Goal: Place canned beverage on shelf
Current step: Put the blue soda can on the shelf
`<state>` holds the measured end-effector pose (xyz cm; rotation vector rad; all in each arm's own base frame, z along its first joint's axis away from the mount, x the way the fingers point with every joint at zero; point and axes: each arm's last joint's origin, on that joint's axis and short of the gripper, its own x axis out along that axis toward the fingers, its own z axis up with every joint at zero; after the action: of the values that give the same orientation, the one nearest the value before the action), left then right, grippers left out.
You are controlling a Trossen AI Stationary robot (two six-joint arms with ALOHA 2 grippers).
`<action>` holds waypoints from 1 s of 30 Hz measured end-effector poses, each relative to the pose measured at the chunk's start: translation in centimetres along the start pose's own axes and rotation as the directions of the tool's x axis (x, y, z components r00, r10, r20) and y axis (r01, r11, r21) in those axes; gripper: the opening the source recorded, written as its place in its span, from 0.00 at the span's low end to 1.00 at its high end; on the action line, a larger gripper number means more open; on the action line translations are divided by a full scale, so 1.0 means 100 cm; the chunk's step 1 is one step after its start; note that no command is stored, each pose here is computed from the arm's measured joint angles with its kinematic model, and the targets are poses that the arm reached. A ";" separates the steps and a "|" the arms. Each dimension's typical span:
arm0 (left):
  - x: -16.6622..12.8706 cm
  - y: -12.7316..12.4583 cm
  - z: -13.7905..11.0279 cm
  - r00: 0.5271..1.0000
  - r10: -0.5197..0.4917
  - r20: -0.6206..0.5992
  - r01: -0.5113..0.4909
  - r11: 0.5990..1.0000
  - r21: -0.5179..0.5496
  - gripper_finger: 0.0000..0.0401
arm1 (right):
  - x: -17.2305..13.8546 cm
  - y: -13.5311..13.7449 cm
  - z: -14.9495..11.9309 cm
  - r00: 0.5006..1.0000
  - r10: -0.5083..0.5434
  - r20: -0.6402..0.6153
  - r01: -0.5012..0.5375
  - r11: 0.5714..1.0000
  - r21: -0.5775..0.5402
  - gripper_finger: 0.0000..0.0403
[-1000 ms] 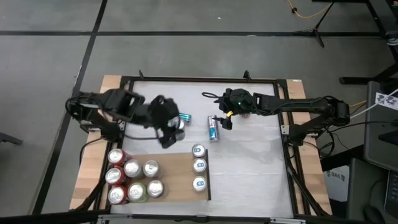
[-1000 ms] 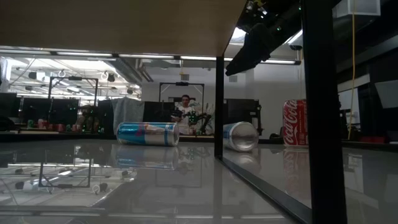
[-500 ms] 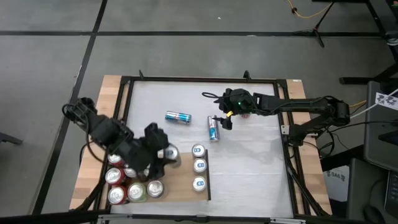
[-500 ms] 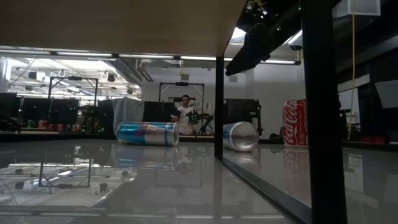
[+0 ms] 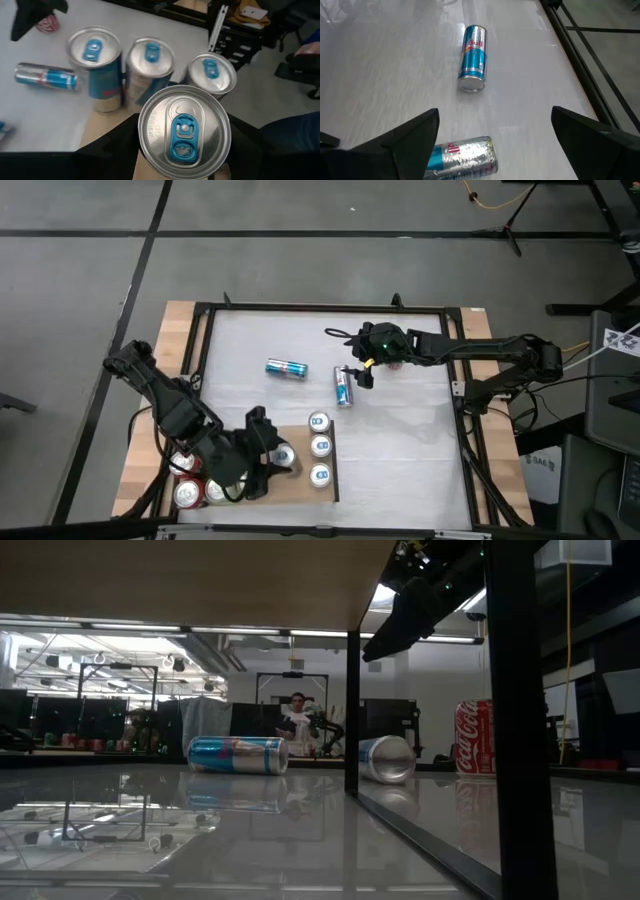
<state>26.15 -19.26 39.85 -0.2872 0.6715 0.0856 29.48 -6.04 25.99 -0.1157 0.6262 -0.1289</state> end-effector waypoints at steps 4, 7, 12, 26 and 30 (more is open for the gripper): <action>0.008 -0.005 -0.007 1.000 -0.027 0.013 0.027 1.000 -0.006 0.55 | 0.000 0.000 0.000 1.000 0.000 0.000 0.000 1.000 0.000 0.93; 0.011 -0.007 -0.009 0.998 -0.047 0.031 0.047 0.999 -0.014 0.55 | 0.000 0.000 0.000 1.000 0.000 0.000 0.000 1.000 0.000 0.93; 0.018 -0.008 -0.013 0.997 -0.064 0.031 0.065 0.998 -0.018 0.55 | 0.000 0.000 0.000 1.000 0.000 0.000 0.000 1.000 0.000 0.93; 0.032 -0.007 -0.030 0.997 -0.068 -0.022 0.068 0.998 0.003 0.57 | 0.000 0.000 0.000 1.000 0.000 -0.001 0.000 1.000 0.000 0.93; 0.032 -0.007 -0.031 0.997 -0.069 -0.020 0.070 0.998 0.003 0.57 | 0.000 0.000 0.000 1.000 0.000 -0.001 0.000 1.000 0.000 0.93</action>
<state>26.96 -20.83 35.69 -0.3084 0.6802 0.0153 29.47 -6.04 25.99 -0.1156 0.6269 -0.1289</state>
